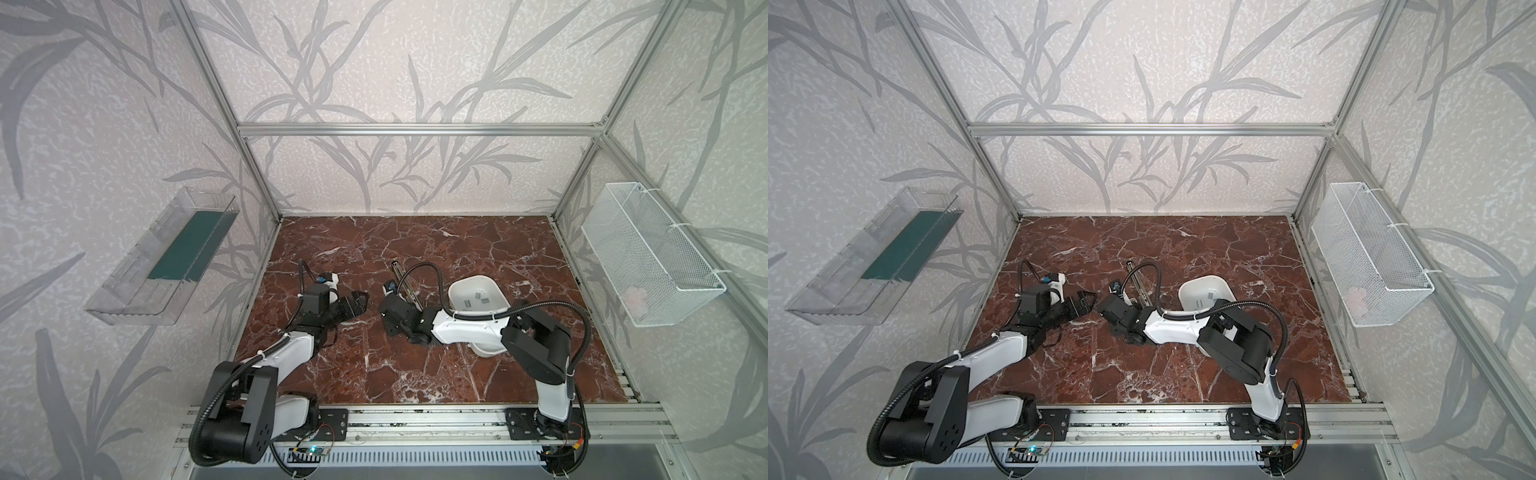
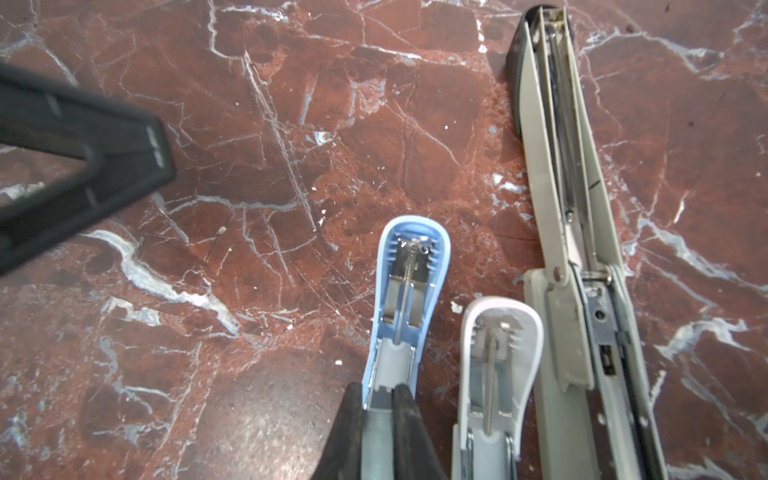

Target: Load the staples into the stapler

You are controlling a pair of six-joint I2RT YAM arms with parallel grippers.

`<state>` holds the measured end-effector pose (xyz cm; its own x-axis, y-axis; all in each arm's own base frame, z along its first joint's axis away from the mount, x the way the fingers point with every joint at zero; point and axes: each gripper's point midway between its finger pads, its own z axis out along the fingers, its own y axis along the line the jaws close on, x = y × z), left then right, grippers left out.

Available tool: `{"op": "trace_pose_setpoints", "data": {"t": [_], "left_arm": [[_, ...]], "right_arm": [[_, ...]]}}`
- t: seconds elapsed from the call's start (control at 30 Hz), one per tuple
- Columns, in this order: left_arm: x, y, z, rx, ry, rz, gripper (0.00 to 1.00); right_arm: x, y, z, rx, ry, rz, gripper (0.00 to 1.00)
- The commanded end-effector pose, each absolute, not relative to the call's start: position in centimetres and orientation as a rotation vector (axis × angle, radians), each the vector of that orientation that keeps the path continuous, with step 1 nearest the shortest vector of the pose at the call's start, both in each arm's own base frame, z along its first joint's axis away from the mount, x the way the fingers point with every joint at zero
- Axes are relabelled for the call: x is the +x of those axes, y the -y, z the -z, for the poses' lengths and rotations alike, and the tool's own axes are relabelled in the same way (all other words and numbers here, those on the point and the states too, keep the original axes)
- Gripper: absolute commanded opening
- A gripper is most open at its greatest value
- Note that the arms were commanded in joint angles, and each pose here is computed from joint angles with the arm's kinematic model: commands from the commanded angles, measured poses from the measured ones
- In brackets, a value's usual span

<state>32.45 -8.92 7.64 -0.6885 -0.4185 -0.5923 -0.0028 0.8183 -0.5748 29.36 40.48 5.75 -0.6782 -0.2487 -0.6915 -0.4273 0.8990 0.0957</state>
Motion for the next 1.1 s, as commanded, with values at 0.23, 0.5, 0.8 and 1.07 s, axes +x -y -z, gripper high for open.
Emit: {"op": "trace_pose_setpoints", "data": {"t": [0.23, 0.5, 0.8, 1.07], "left_arm": [[33.0, 8.7, -8.3, -0.297, -2.220, 0.693, 0.99], [33.0, 8.7, -8.4, -0.296, -2.217, 0.694, 0.99], [33.0, 8.7, -8.3, -0.295, -2.218, 0.694, 0.99], [33.0, 8.8, -8.3, -0.295, -2.217, 0.696, 0.99]], "right_arm": [[29.5, -40.9, -5.3, -0.474, -2.359, -0.323, 0.07], [29.7, -40.6, -5.1, -0.466, -2.359, -0.301, 0.07], [29.8, -40.6, -6.5, -0.475, -2.327, -0.320, 0.06], [29.9, -40.5, -6.5, -0.472, -2.320, -0.317, 0.06]]}}
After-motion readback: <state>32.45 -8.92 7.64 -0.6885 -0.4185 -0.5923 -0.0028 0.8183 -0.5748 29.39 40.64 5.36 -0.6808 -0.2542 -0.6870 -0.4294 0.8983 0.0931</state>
